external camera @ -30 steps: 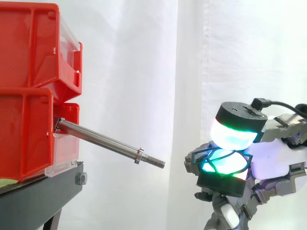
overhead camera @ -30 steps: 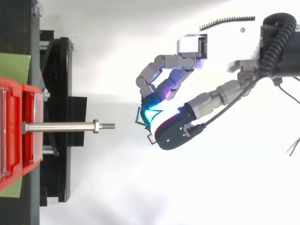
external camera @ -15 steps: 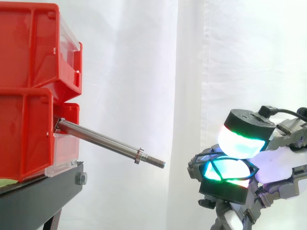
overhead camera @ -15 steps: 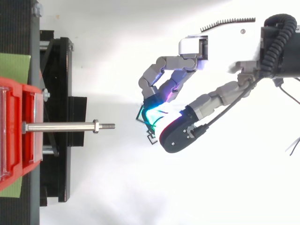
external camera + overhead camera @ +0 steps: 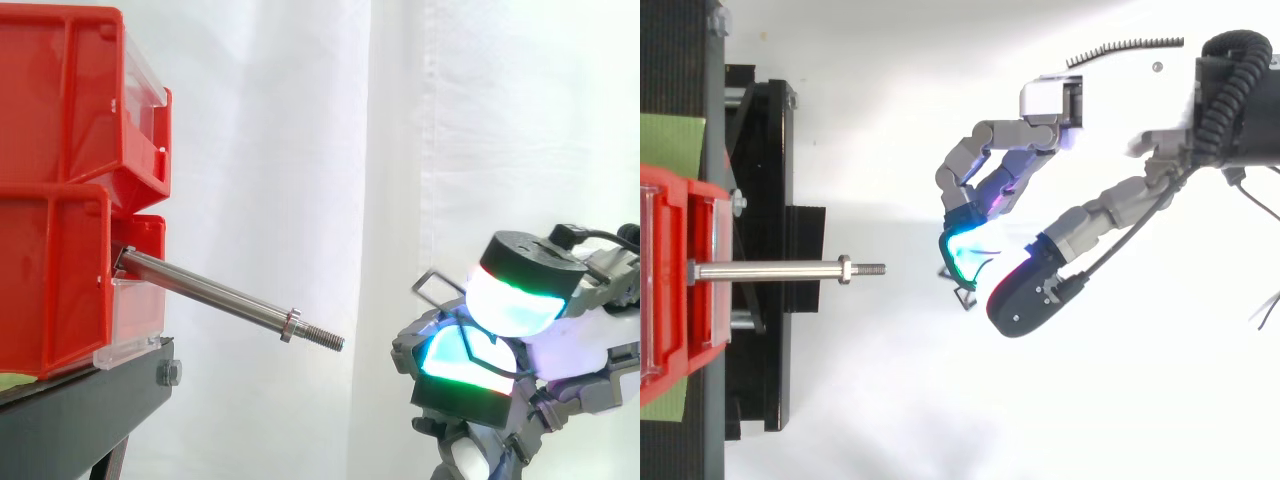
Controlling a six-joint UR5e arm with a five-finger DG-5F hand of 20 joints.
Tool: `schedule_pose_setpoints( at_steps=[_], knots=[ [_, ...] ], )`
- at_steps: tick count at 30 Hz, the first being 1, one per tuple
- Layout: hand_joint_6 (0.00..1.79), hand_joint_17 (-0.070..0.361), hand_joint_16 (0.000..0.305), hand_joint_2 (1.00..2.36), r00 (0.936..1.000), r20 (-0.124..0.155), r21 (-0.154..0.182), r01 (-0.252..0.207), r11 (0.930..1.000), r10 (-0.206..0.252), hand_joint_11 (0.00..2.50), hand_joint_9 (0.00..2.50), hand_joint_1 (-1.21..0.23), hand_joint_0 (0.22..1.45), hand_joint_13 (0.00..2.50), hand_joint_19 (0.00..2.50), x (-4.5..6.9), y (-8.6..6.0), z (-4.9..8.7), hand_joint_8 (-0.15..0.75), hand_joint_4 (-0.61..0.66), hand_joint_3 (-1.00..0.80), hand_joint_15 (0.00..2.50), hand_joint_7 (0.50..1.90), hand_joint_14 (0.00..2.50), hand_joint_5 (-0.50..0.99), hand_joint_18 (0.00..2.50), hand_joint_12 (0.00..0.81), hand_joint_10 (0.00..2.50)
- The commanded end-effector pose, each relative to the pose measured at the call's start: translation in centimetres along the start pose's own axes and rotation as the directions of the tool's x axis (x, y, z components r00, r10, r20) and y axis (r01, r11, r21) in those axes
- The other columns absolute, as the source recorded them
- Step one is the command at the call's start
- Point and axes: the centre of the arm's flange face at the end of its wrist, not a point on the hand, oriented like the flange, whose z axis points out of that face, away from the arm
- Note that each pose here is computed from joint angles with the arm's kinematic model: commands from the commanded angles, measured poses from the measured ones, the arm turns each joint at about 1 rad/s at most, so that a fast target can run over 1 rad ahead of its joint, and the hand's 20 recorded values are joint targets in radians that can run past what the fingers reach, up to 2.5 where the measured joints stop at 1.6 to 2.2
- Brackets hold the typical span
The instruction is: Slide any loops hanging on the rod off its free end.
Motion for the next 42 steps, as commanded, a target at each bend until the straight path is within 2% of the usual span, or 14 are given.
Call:
schedule_pose_setpoints(
  at_steps=[1, 6, 16, 21, 22, 23, 24, 26, 32, 35, 42],
  knots=[
    [0.86, 0.139, 0.062, 1.0, 1.0, 0.0, 0.002, -0.008, 1.0, 0.008, 0.57, 0.8, -0.83, 0.71, 0.65, 0.29, 0.02, -0.09, 0.01, 0.328, 0.24, -0.45, 0.17, 1.13, 0.01, -0.23, 0.71, 0.393, 0.02],
    [0.87, 0.139, 0.062, 1.0, 1.0, 0.0, 0.001, -0.008, 1.0, 0.008, 0.58, 0.82, -0.8, 0.68, 0.65, 0.3, 0.0, 0.01, -0.02, 0.334, 0.25, -0.48, 0.17, 1.13, 0.01, -0.22, 0.72, 0.391, 0.01],
    [0.84, 0.139, 0.062, 1.01, 0.9999, 0.0, 0.002, -0.013, 0.9999, 0.013, 0.57, 0.88, -0.53, 0.6, 0.65, 0.33, 0.0, 0.0, -0.04, 0.351, 0.23, -0.43, 0.19, 1.27, 0.01, -0.17, 0.69, 0.395, 0.01],
    [0.84, 0.14, 0.062, 1.02, 0.9999, -0.003, 0.002, -0.013, 0.9999, 0.013, 0.58, 0.88, -0.53, 0.59, 0.63, 0.35, 0.03, 0.0, -0.04, 0.357, 0.19, -0.24, 0.19, 1.26, 0.01, -0.16, 0.67, 0.404, 0.01],
    [0.84, 0.14, 0.062, 1.02, 0.9999, -0.003, 0.0, -0.011, 0.9999, 0.011, 0.57, 0.87, -0.56, 0.58, 0.63, 0.35, 0.03, 0.02, -0.02, 0.356, 0.2, -0.17, 0.2, 1.26, 0.01, -0.17, 0.67, 0.405, 0.01],
    [0.86, 0.159, 0.071, 1.01, 0.9999, -0.003, 0.0, -0.011, 0.9999, 0.011, 0.57, 0.87, -0.66, 0.58, 0.66, 0.32, 0.03, 0.02, -0.02, 0.385, 0.25, -0.12, 0.19, 1.24, 0.01, -0.18, 0.72, 0.442, 0.01],
    [0.86, 0.16, 0.071, 1.01, 0.9999, -0.003, 0.0, -0.011, 0.9999, 0.011, 0.57, 0.87, -0.66, 0.58, 0.65, 0.32, 0.03, 0.02, -0.02, 0.383, 0.26, -0.11, 0.19, 1.26, 0.01, -0.19, 0.72, 0.439, 0.01],
    [0.87, 0.157, 0.07, 1.01, 0.9999, -0.003, 0.0, -0.011, 0.9999, 0.011, 0.58, 0.85, -0.73, 0.59, 0.64, 0.33, 0.04, -0.07, 0.03, 0.374, 0.27, -0.17, 0.19, 1.27, 0.01, -0.19, 0.7, 0.433, 0.01],
    [0.88, 0.14, 0.062, 1.01, 0.9998, -0.003, 0.002, -0.017, 0.9998, 0.017, 0.59, 0.82, -0.82, 0.65, 0.63, 0.33, 0.03, 0.0, -0.04, 0.339, 0.24, -0.37, 0.19, 1.26, 0.01, -0.2, 0.68, 0.398, 0.02],
    [0.88, 0.14, 0.062, 1.0, 0.9998, -0.003, 0.002, -0.02, 0.9998, 0.02, 0.58, 0.82, -0.84, 0.63, 0.64, 0.32, 0.03, 0.0, -0.04, 0.338, 0.25, -0.44, 0.2, 1.25, 0.01, -0.2, 0.68, 0.396, 0.02],
    [0.87, 0.141, 0.063, 1.0, 0.9998, -0.005, 0.002, -0.02, 0.9998, 0.02, 0.6, 0.85, -0.74, 0.59, 0.65, 0.33, 0.14, 0.03, -0.01, 0.348, 0.24, -0.47, 0.19, 1.26, 0.01, -0.18, 0.69, 0.404, 0.02]
  ],
)
